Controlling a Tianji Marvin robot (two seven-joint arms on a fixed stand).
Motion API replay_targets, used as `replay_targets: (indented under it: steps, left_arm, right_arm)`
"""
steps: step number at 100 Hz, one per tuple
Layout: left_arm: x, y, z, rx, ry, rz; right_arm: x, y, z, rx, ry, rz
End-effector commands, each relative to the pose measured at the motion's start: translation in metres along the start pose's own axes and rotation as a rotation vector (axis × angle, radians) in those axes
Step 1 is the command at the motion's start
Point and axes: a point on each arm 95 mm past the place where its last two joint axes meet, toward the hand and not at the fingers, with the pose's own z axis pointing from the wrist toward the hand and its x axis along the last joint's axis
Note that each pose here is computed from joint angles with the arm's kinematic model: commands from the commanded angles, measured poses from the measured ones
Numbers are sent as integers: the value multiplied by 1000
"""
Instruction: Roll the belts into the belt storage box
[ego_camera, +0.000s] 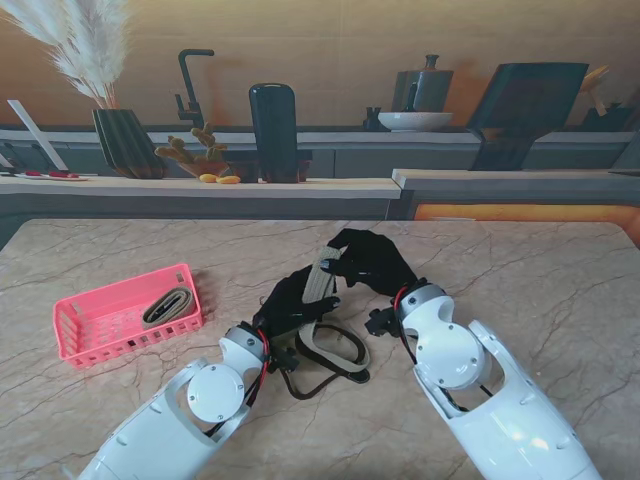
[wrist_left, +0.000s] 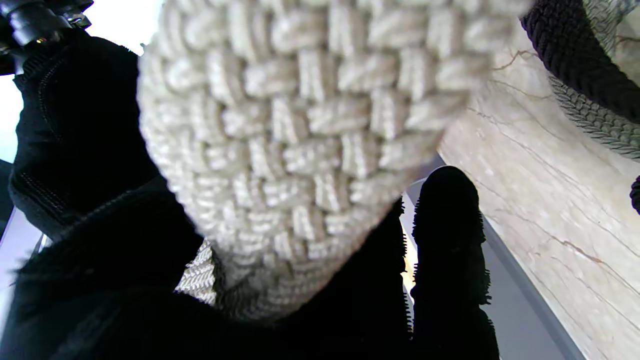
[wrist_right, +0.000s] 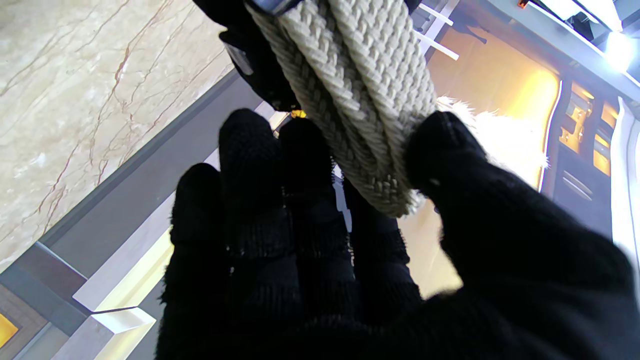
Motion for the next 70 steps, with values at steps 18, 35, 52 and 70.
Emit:
replay_targets:
  steps: [18, 35, 52, 70]
  left_arm:
    - [-1, 2, -1, -24, 15, 50]
    - [-1, 3, -1, -36, 25, 51]
    - [-1, 3, -2, -30, 19, 23]
    - [0, 2, -3, -7, 18, 5]
  right_arm:
    - [-3, -3, -5, 101, -5, 3]
    - [-7, -5, -5, 176, -16, -6]
    - [-11, -7, -6, 204, -14, -42]
    - [-14, -7, -11, 224, -12, -81]
